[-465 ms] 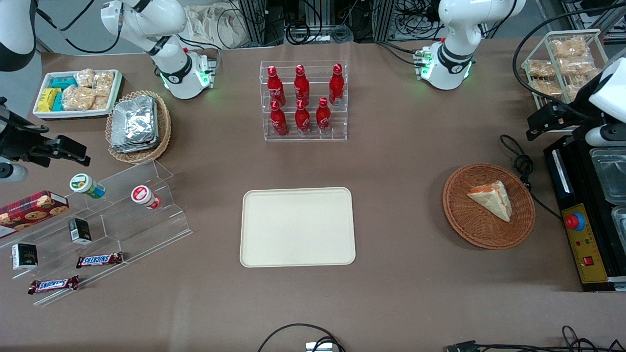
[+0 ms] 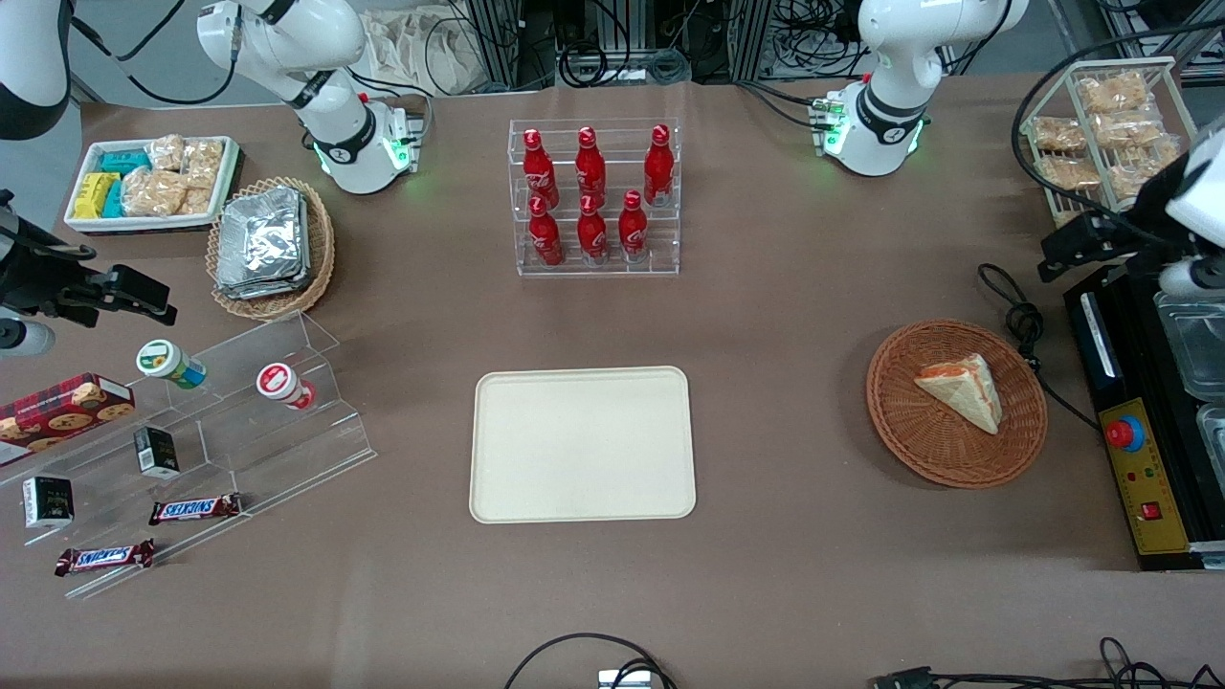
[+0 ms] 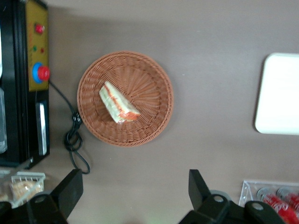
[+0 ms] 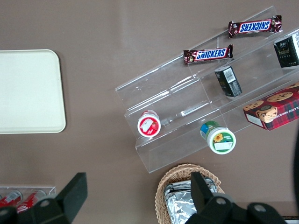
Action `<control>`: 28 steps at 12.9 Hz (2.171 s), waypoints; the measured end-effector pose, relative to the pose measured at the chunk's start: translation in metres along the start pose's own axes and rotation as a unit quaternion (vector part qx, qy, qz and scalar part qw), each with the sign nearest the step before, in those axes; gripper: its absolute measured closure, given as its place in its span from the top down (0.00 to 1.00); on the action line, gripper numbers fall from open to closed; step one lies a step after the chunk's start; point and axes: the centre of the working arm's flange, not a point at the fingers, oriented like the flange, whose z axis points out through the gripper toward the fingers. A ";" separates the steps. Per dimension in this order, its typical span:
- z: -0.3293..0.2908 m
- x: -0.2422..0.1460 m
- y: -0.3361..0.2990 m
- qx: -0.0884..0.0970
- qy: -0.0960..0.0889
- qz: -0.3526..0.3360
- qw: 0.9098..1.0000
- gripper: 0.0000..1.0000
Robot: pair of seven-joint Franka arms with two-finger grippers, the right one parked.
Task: Place sandwich from basket to tray
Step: 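Move the left gripper over the wicker basket toward the wrapped sandwich, then lower the left gripper and grasp the wrapped sandwich in the basket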
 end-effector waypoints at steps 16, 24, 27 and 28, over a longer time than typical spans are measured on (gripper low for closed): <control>0.241 -0.010 -0.084 0.004 0.028 -0.267 0.963 1.00; 0.316 -0.014 -0.077 -0.012 0.037 -0.356 0.934 1.00; 0.336 -0.010 -0.063 -0.018 0.038 -0.365 0.930 1.00; 0.344 -0.009 -0.058 -0.021 0.038 -0.367 0.929 1.00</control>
